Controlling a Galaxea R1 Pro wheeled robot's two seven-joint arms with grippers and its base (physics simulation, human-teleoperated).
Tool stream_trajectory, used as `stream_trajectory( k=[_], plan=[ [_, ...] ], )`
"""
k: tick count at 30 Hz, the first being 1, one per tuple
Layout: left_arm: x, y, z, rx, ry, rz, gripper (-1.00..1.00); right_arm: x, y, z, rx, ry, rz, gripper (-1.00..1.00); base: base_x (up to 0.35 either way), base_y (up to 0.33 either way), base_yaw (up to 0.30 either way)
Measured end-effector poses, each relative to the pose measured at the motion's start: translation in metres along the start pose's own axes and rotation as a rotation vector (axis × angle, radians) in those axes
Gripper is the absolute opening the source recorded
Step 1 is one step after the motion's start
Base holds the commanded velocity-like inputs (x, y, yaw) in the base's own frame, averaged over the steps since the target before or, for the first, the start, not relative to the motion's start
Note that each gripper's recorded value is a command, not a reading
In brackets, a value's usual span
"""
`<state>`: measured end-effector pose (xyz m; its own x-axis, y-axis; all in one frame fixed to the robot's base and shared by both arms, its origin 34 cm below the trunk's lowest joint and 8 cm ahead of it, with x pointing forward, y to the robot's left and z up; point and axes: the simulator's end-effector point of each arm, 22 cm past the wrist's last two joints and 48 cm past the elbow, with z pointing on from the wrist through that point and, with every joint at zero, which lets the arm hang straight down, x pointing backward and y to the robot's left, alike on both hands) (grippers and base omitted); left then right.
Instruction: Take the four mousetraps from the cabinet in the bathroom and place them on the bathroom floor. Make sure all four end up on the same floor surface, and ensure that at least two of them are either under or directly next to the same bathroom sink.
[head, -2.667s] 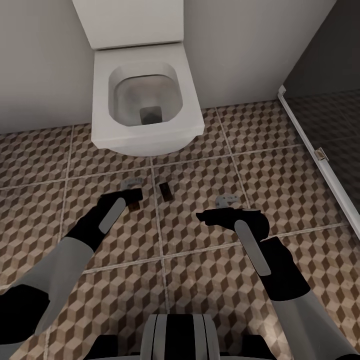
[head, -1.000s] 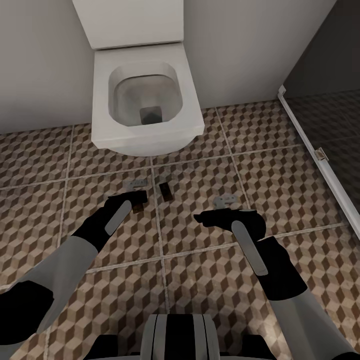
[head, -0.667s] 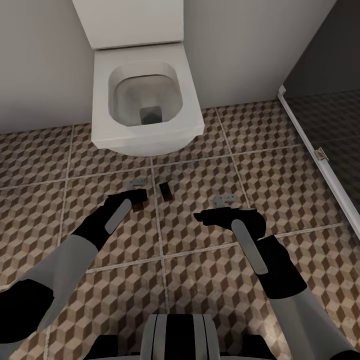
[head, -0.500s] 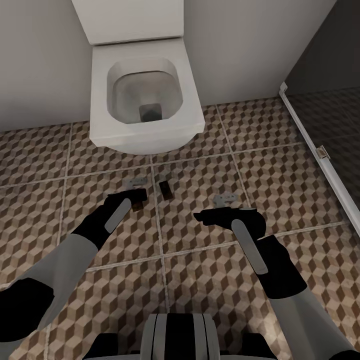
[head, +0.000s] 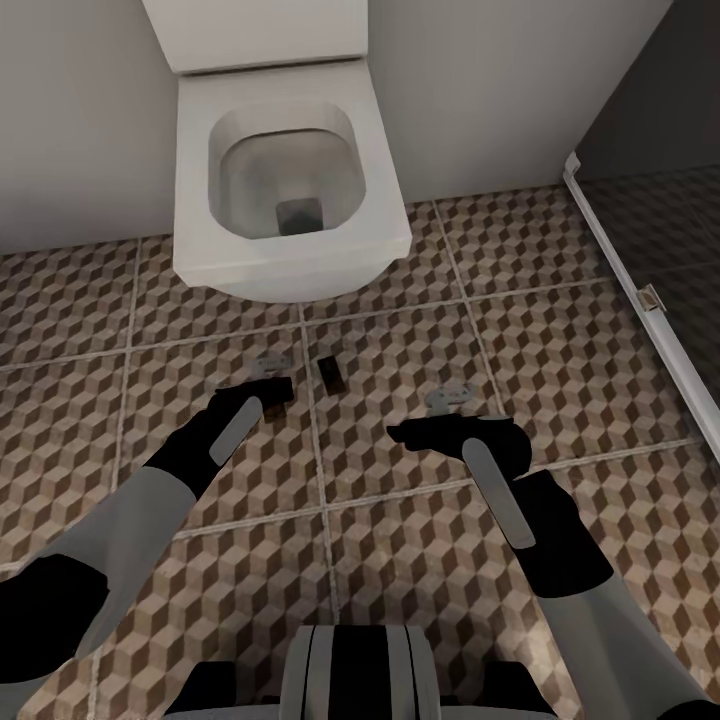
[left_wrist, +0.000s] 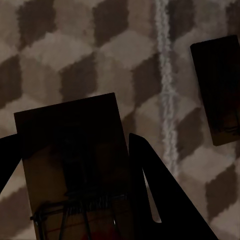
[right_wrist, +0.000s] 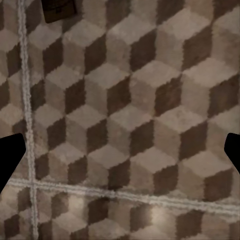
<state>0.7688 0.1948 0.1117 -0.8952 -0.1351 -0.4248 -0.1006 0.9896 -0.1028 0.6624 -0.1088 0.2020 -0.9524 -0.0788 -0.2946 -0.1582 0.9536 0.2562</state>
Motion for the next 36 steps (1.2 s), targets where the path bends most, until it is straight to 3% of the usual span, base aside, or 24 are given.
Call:
stream_trajectory(
  k=[18, 36],
  plan=[
    [0.003, 0.000, 0.004, 0.001, 0.001, -0.002, -1.00, 0.004, 0.001, 0.004, -0.003, 0.009, -0.003, 1.00, 0.000, 0.000, 0.000],
    [-0.016, -0.001, 0.002, 0.000, -0.030, 0.000, -1.00, 0.005, 0.001, 0.004, -0.002, 0.010, -0.003, 1.00, 0.000, 0.000, 0.000]
  ],
)
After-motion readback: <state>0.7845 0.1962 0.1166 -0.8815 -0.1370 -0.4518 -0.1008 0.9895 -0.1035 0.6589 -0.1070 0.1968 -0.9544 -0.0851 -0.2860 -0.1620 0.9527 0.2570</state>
